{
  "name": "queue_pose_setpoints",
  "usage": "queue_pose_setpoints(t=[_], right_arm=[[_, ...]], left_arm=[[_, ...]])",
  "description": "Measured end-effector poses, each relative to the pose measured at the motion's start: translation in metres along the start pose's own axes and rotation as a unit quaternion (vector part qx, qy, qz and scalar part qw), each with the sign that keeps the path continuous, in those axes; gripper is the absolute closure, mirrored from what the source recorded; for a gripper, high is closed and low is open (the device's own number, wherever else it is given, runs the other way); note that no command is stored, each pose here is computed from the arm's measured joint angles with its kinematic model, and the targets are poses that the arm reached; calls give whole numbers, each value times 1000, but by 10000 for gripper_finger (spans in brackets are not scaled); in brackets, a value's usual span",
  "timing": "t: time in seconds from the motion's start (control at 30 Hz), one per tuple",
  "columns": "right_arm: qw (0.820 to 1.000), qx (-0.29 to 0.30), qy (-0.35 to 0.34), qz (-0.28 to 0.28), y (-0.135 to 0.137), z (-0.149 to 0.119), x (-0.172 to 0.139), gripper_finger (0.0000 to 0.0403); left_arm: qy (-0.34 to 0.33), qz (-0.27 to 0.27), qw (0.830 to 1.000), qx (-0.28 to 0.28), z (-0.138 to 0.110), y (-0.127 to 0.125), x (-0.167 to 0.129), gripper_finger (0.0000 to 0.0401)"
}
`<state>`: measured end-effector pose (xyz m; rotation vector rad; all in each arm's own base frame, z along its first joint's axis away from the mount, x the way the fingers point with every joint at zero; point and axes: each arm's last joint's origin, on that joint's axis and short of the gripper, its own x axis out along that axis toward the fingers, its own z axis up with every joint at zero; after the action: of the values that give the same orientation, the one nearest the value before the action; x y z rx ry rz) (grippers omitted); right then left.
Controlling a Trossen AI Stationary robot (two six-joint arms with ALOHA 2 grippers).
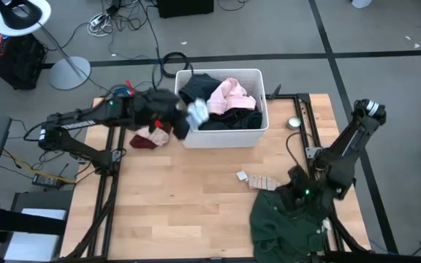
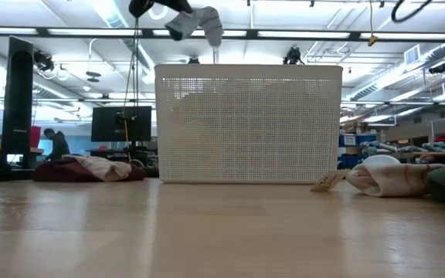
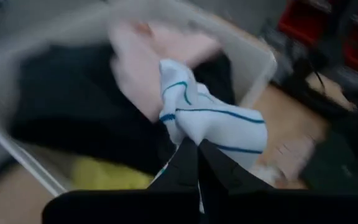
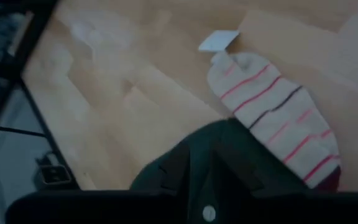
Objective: Sort clothes
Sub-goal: Put the white striped sock into the white bin
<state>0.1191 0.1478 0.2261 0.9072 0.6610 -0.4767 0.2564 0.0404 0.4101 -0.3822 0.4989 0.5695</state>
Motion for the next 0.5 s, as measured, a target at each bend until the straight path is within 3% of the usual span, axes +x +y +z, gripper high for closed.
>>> queue_pose_setpoints(t=[0.3,0.5], right_arm=[[997,12,-43,63,0,24,8,346],[995,9,-61,75,9,31,16,347]], left_arm=[[1,61,998,22,20,38,19,391],[23,80,995,55,20,44,40,339]])
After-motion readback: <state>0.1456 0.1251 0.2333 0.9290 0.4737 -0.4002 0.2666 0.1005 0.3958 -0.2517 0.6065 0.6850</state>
